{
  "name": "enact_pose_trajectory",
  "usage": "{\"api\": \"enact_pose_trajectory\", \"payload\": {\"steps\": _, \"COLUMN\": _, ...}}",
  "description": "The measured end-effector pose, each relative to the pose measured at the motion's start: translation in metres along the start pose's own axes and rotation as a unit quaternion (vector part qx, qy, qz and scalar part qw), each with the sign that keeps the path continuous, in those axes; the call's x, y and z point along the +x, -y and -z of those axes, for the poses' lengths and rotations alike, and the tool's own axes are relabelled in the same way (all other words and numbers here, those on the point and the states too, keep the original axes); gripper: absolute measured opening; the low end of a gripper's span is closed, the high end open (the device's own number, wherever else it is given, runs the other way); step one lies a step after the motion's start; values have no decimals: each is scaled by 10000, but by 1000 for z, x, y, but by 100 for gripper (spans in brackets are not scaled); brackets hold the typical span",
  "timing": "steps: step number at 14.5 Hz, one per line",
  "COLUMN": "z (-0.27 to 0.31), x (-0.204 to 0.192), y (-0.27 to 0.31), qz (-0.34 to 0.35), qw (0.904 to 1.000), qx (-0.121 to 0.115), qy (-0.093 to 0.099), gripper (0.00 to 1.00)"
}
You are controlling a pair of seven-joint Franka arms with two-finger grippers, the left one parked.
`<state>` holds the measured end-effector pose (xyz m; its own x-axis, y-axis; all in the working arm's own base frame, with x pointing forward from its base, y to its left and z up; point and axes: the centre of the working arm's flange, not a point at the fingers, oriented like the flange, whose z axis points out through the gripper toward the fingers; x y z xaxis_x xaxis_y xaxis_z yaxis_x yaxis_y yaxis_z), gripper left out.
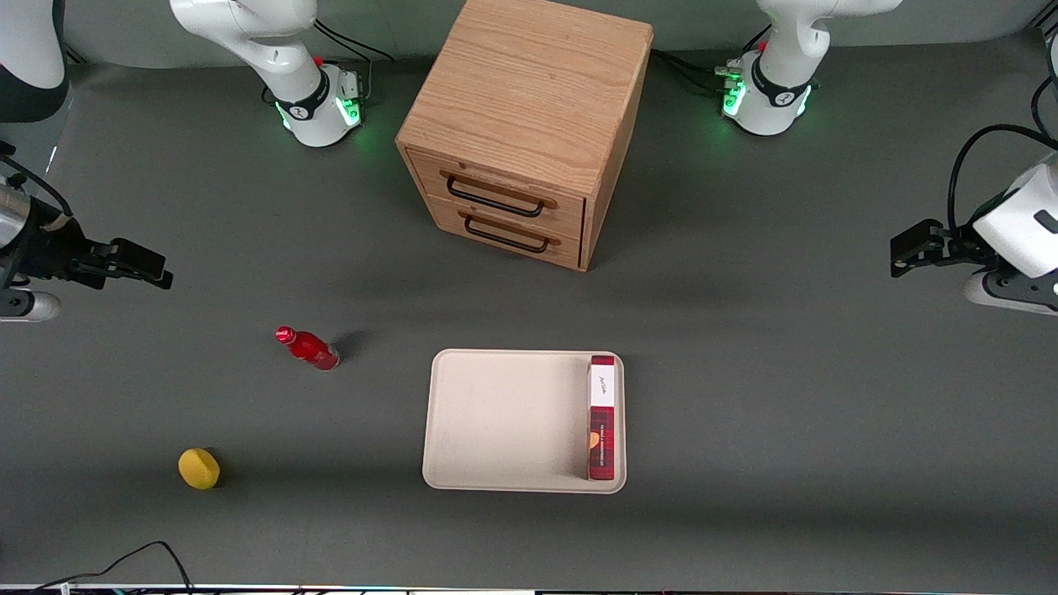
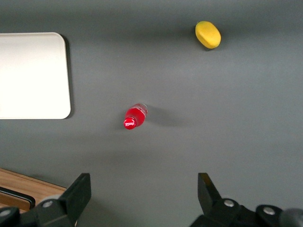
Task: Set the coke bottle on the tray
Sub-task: 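Reach the open right gripper down to the red Coca-Cola bottle cap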
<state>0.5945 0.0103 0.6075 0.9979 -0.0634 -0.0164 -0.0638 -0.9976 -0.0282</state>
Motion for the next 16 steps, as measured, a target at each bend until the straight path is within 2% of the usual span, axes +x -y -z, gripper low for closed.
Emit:
{"api": "enact_pose_trajectory", "payload": {"steps": 6, "z": 14, "x": -1, "y": -3, "qz": -26, "qw": 10000, "qx": -3, "qy": -6, "gripper": 100}}
{"api": "enact_pose_trajectory", "payload": {"steps": 11, "z": -25, "x": 18, "y": 10, "qz": -76, "qw": 9996, "qx": -11, "qy": 256, "gripper": 100}}
{"api": "enact_pose_trajectory", "payload": {"steps": 16, "z": -100, "x": 42, "y": 28, "qz": 35, "qw": 10000, "qx": 54, "qy": -47, "gripper": 100}}
